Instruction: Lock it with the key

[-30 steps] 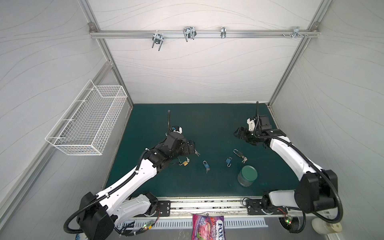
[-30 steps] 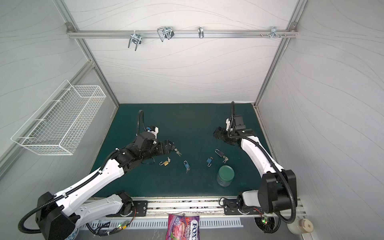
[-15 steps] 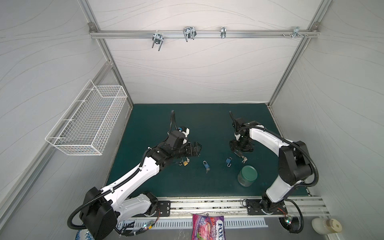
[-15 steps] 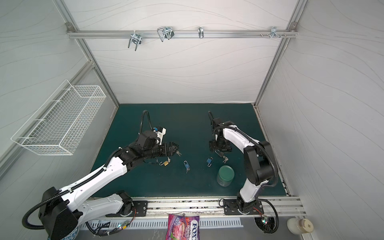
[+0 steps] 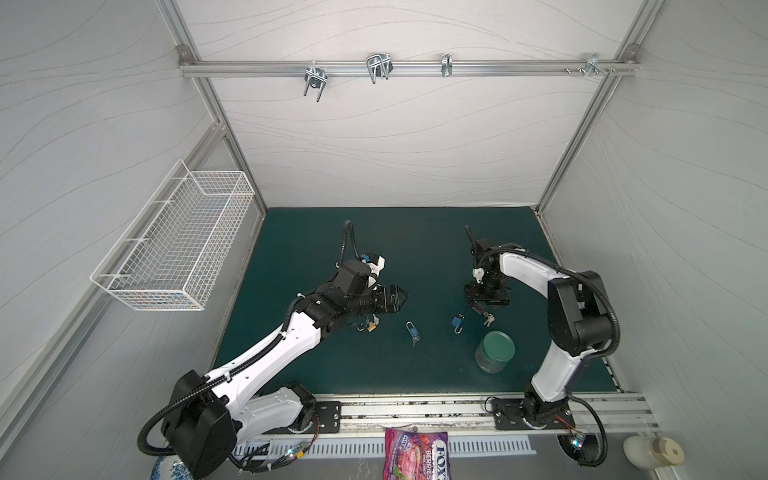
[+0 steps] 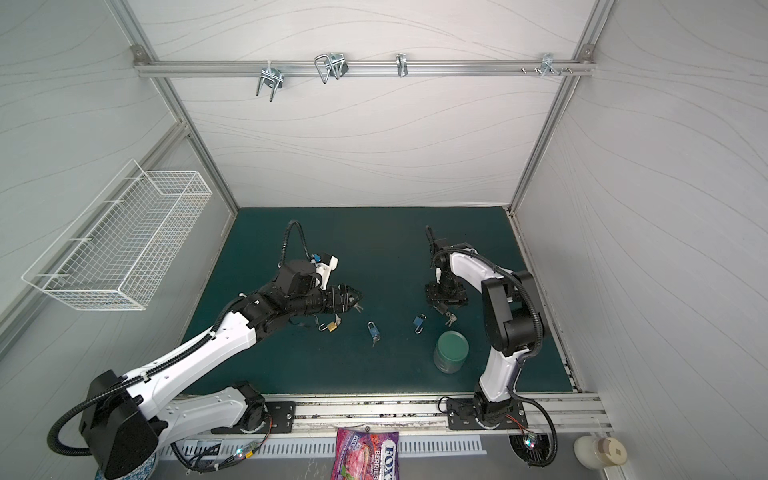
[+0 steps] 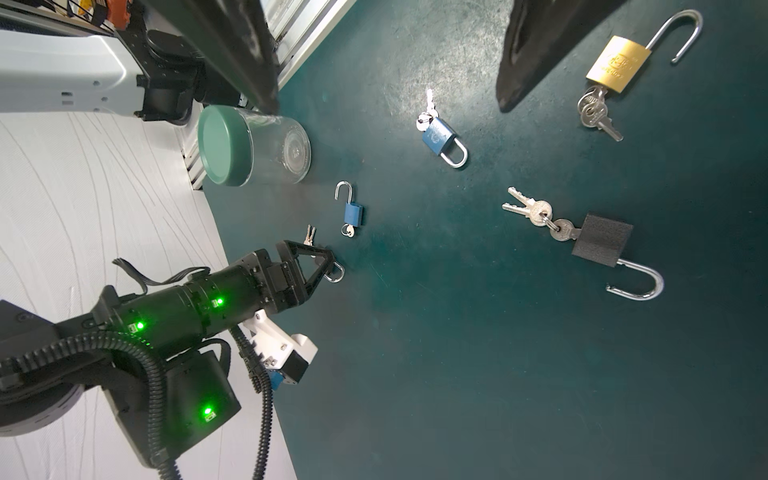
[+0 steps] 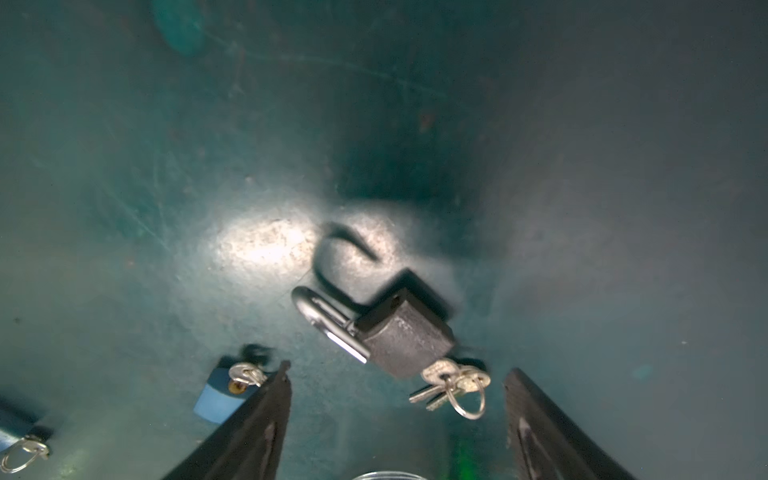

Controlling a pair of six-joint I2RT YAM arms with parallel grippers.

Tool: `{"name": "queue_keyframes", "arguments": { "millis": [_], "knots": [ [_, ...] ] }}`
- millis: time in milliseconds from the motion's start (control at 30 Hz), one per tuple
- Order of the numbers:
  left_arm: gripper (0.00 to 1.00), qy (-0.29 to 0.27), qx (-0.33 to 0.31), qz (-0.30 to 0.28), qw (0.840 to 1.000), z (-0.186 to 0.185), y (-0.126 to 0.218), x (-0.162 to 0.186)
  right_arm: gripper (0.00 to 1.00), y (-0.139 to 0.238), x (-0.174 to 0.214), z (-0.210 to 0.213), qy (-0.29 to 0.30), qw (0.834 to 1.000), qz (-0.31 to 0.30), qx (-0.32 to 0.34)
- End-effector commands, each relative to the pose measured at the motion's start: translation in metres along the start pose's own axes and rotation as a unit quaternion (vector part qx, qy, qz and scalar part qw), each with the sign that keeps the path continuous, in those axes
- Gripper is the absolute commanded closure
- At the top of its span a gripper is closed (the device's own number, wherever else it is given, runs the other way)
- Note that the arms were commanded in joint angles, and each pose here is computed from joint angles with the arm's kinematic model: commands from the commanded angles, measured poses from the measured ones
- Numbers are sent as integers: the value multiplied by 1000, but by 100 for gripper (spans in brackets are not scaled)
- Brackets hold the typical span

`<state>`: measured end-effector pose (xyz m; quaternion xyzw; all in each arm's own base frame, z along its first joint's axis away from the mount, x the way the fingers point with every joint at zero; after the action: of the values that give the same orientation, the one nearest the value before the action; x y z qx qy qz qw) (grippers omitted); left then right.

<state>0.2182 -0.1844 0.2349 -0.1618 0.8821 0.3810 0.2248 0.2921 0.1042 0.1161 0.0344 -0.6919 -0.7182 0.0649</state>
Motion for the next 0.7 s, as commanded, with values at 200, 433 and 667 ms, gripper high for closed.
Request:
{"name": "queue_keyframes", "arguments": {
  "millis": [200,433,667],
  "knots": [
    [20,-6,6,-3,1000,0,-3,-3,36,-17,12,14,35,998,45,-3],
    [21,-3,4,-4,1000,2,-4,-5,48,-14,16,12,46,997,36,51],
    [23,4,-3,-5,1000,7,-3,-5,55,-16,12,13,57,995,32,82]
  ]
}}
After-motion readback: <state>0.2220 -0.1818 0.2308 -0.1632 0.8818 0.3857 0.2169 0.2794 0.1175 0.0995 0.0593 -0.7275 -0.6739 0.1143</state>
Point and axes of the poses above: each gripper's point midway between its finger pads, its own y axis back along the fingers, its own z axis along the line the jaws close on, x = y × z, the point moved 8 cm from there along y, back along the fingers, and after that the axes turned 1 degree about y, right-handed, at the moved point
